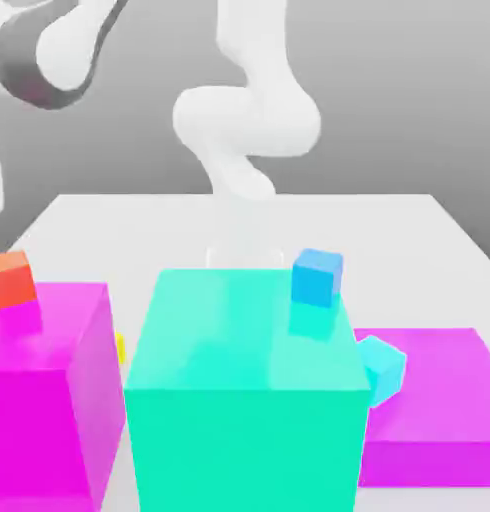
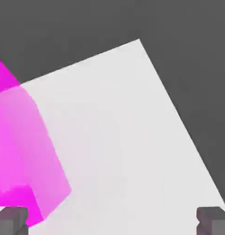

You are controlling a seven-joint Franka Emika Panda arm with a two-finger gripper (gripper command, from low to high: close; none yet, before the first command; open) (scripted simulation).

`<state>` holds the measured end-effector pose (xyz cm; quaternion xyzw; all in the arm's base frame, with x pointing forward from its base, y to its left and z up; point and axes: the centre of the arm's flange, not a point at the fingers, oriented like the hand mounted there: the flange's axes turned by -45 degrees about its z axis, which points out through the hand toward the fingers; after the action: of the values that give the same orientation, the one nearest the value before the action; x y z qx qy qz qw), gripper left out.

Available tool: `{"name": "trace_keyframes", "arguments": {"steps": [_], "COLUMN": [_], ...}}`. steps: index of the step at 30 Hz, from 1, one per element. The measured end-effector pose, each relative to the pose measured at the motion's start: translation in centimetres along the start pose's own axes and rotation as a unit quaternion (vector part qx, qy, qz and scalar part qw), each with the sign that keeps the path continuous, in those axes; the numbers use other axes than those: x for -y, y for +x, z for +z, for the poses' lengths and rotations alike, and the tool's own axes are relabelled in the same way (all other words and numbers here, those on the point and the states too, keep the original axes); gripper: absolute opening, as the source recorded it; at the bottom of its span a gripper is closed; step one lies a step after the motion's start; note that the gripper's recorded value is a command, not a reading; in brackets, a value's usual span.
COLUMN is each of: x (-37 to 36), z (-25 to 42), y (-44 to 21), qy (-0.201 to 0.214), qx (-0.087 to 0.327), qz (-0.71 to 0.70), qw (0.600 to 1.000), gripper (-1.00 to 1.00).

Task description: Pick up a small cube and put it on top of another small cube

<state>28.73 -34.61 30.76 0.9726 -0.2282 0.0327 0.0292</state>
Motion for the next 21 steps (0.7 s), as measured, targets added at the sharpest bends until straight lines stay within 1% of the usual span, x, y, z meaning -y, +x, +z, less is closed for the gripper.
{"name": "trace_keyframes", "arguments": {"steps": [1,3,7,10,21], "x": [0.7,2.5,6.0,7.8,8.3], "z": [2.1,4.7,8.1,9.8,16.1], "y": [-1.4,-3.5,-7.6,-10.9,-12.2], "qy": [0.006,0.014,0.021,0.018,0.013], "qx": [0.014,0.025,0.036,0.041,0.041], "qz": [0.012,0.036,0.086,0.122,0.132], "qw": [1.0,0.999,0.995,0.991,0.99], "gripper": [0.0,0.0,0.0,0.0,0.0]}}
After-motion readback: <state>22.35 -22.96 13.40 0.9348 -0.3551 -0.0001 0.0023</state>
